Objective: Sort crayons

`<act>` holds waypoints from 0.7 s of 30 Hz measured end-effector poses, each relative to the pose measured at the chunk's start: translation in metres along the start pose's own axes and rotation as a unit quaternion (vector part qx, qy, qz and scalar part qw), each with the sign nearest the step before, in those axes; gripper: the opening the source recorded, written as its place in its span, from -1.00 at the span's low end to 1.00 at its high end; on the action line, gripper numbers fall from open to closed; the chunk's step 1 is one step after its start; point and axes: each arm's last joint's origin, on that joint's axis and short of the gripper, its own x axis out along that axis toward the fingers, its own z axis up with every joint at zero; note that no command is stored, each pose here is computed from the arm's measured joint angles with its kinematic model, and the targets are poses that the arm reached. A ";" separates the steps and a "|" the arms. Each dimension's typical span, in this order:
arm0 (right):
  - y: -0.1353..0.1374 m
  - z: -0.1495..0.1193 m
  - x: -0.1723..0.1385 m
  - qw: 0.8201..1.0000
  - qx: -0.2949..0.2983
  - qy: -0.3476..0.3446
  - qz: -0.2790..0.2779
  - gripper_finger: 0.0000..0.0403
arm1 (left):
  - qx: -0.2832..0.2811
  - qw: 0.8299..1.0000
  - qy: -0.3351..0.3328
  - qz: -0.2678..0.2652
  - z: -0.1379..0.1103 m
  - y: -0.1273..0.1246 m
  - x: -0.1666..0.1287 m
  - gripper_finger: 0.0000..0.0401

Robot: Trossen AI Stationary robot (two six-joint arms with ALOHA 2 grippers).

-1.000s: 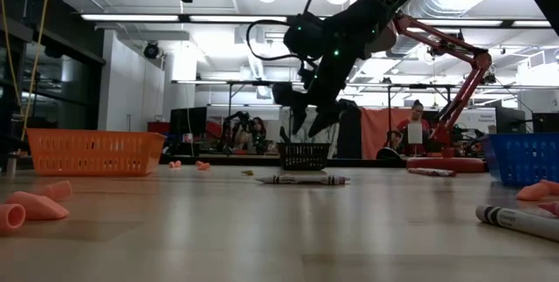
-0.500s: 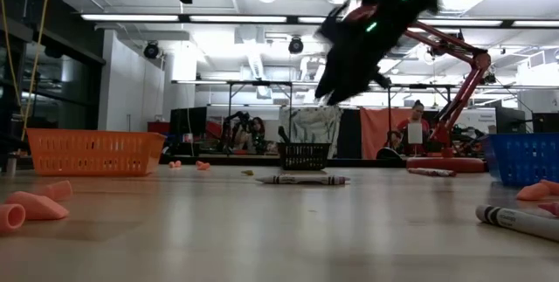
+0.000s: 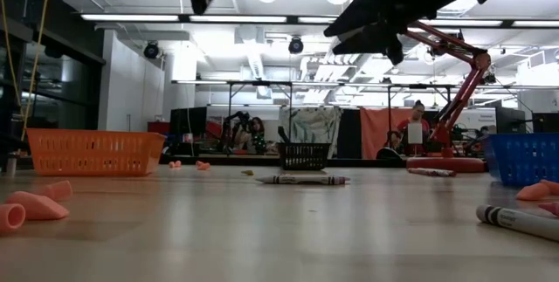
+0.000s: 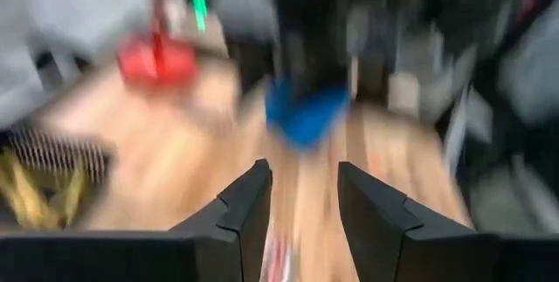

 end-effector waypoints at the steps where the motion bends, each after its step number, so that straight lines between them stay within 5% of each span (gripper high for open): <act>1: 0.000 0.000 0.000 1.000 -0.007 0.000 0.000 -0.10 | 0.010 0.999 0.053 -0.005 0.001 -0.002 0.006 -0.40; 5: 0.001 0.002 0.000 1.000 -0.029 0.000 0.000 -0.10 | 0.027 0.967 0.254 -0.009 -0.010 -0.008 0.030 -0.40; 11: 0.000 0.000 0.000 0.999 -0.041 0.009 -0.004 -0.10 | 0.003 0.882 0.468 -0.053 -0.054 -0.020 0.061 -0.40; 16: -0.002 -0.003 0.000 0.999 -0.046 0.024 -0.011 -0.10 | -0.020 0.804 0.587 -0.091 -0.097 -0.039 0.081 -0.40; 21: -0.004 -0.007 0.000 0.997 -0.065 0.043 -0.018 -0.10 | -0.008 0.761 0.643 -0.089 -0.133 -0.064 0.095 -0.40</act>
